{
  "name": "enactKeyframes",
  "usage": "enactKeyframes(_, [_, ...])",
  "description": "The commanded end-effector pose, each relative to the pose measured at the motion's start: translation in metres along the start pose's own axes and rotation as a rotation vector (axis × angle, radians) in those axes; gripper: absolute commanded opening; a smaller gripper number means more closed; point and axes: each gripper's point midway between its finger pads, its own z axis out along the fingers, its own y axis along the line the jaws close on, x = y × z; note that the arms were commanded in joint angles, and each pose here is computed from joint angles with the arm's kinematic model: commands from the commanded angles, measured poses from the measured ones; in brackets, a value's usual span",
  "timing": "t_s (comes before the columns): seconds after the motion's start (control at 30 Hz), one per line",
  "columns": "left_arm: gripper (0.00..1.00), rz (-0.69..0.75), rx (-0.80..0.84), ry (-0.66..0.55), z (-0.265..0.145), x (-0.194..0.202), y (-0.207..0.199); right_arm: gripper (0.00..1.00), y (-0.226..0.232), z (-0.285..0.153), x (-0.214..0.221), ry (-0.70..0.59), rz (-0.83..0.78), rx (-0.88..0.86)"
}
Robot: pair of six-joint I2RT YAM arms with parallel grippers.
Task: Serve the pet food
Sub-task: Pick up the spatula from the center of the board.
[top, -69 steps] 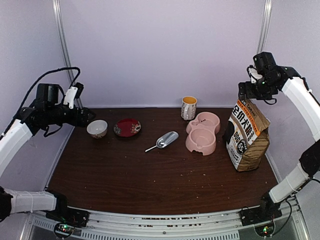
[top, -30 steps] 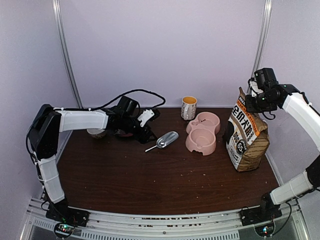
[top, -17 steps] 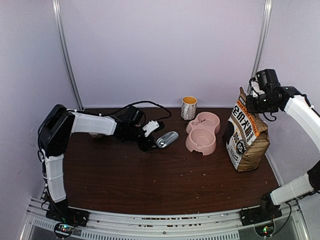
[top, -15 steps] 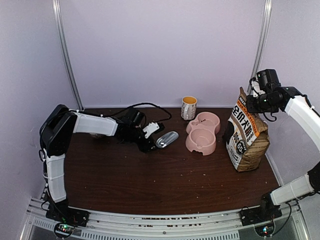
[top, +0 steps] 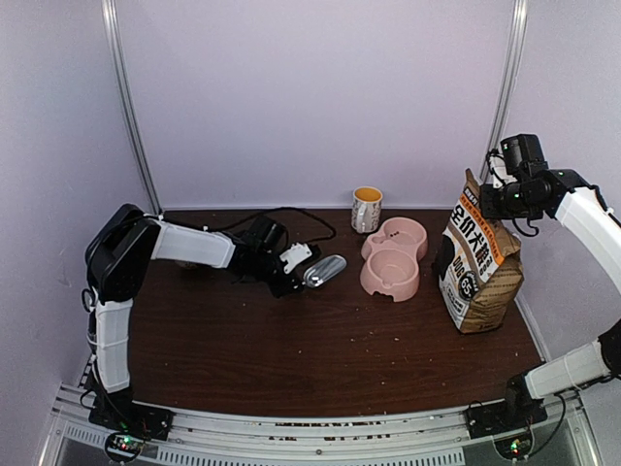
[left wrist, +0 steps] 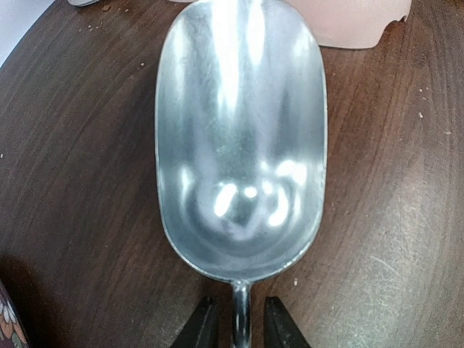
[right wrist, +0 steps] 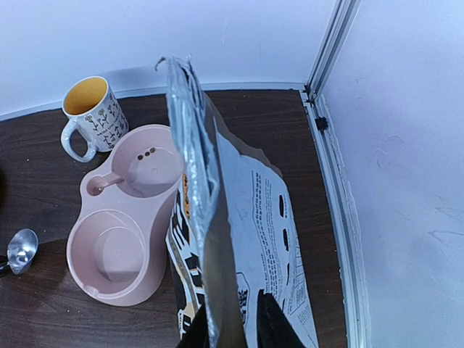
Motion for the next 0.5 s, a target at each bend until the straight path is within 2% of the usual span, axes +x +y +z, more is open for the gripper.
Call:
enactKeyframes(0.0, [0.25, 0.025, -0.035, 0.024, 0.0114, -0.0039, 0.0019, 0.17, -0.0001, -0.0057, 0.0066, 0.017, 0.01, -0.014])
enactKeyframes(0.1, [0.26, 0.031, -0.052, 0.067, 0.0144, 0.001, 0.0014, 0.17, -0.0001, -0.0065, 0.0066, 0.018, 0.01, -0.015])
enactKeyframes(0.27, [0.27, 0.01, -0.021, 0.066, 0.0158, -0.0014, -0.003, 0.18, 0.0002, -0.0076, 0.0056, 0.019, 0.011, -0.017])
enactKeyframes(0.3, [0.24, 0.006, -0.013, 0.071, 0.0165, -0.001, -0.0041, 0.18, 0.0003, -0.0078, 0.0052, 0.021, 0.011, -0.019])
enactKeyframes(0.47, [0.0, -0.003, 0.003, 0.068, 0.0177, -0.0011, -0.0067, 0.18, -0.0002, -0.0117, 0.0028, 0.016, 0.012, -0.019])
